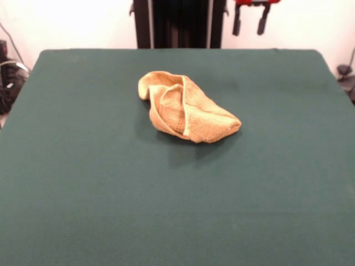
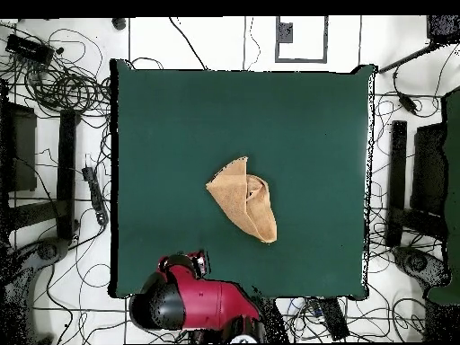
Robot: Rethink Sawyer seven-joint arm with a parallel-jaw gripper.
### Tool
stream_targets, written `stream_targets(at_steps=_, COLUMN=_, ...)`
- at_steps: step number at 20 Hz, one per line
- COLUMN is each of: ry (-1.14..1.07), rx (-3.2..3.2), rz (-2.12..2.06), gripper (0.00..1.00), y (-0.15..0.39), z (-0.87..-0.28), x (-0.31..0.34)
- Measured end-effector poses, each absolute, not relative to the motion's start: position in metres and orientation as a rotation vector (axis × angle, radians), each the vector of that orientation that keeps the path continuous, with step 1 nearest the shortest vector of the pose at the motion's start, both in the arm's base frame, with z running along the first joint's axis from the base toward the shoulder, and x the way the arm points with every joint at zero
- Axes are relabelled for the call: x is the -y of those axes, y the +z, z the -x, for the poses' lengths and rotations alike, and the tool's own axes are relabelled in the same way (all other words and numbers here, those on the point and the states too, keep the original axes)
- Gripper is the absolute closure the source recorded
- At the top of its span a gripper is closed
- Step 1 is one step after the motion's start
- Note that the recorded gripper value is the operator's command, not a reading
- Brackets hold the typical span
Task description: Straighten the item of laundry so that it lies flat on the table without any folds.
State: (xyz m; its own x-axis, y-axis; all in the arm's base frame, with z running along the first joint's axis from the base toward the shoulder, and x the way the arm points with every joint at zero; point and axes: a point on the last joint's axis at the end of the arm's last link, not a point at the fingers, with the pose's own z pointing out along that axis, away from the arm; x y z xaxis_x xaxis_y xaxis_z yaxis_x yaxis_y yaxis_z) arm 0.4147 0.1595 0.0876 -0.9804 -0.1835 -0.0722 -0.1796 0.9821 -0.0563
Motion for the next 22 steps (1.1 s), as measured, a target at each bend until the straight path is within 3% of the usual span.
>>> stream_targets(at_steps=22, ry=-0.071, rx=-3.013, rz=0.270, gripper=0.00, y=0.120, z=-0.398, x=-0.160)
